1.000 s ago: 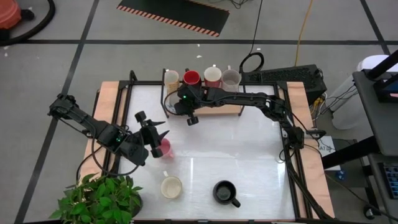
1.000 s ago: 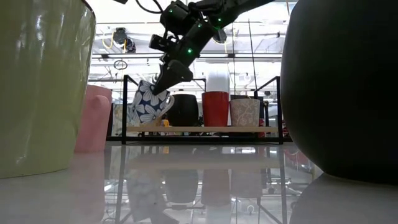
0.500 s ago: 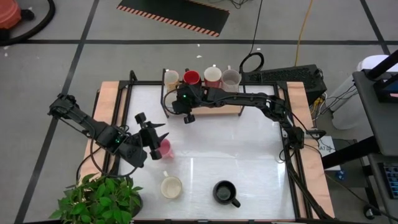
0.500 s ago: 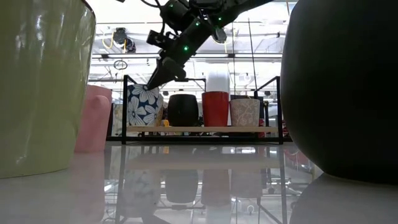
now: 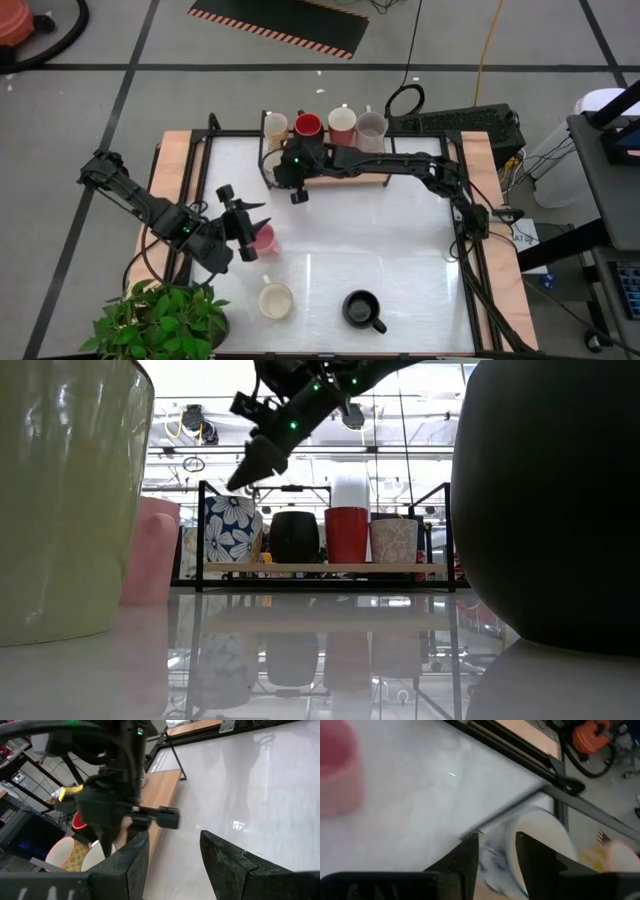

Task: Place coffee mugs
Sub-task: Put the blue mug on the shelf

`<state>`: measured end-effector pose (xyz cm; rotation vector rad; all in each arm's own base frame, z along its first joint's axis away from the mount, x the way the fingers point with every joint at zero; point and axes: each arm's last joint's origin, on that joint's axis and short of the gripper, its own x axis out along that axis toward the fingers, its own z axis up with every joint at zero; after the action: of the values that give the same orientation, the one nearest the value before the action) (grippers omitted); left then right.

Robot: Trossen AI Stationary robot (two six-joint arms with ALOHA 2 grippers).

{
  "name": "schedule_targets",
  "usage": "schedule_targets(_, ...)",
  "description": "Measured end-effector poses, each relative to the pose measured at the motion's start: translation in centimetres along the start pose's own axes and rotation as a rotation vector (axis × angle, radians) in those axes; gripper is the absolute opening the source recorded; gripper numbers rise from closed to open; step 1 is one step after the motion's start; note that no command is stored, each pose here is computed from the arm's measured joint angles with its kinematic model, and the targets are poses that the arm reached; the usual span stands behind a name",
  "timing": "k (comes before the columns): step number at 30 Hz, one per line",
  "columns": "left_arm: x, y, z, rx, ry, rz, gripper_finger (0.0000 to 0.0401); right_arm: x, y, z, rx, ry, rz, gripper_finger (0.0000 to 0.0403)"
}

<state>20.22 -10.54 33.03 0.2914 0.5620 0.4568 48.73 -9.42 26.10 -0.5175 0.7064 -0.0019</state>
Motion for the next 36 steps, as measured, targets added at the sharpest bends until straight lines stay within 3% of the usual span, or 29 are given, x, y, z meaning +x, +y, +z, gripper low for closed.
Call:
schedule_targets(8,-0.6,-0.4,-0.2,-0.008,-0.005,-0.024,0.0181,0.5,2.2,0.4,0.004,-0.019,0.032,0.0117)
schedule_targets(12,-0.7,-0.5,-0.2,-0.019,-0.008,-0.029,0.0181,1.6,3.4,-0.8,0.004,-0.045,0.102,0.0106)
schedule_targets(16,-0.7,-0.5,-0.2,-0.031,-0.012,-0.029,0.0181,3.0,4.0,-3.2,0.032,-0.051,0.085,0.0082)
schedule_targets(26,-0.7,-0.5,-0.1,-0.039,-0.017,-0.032,0.0181,3.8,2.0,-5.7,0.084,-0.102,-0.013,0.0006)
schedule_targets(36,-0.7,-0.5,-0.1,-0.038,-0.017,-0.031,0.0181,3.7,0.1,-6.5,0.106,-0.123,-0.068,0.0001)
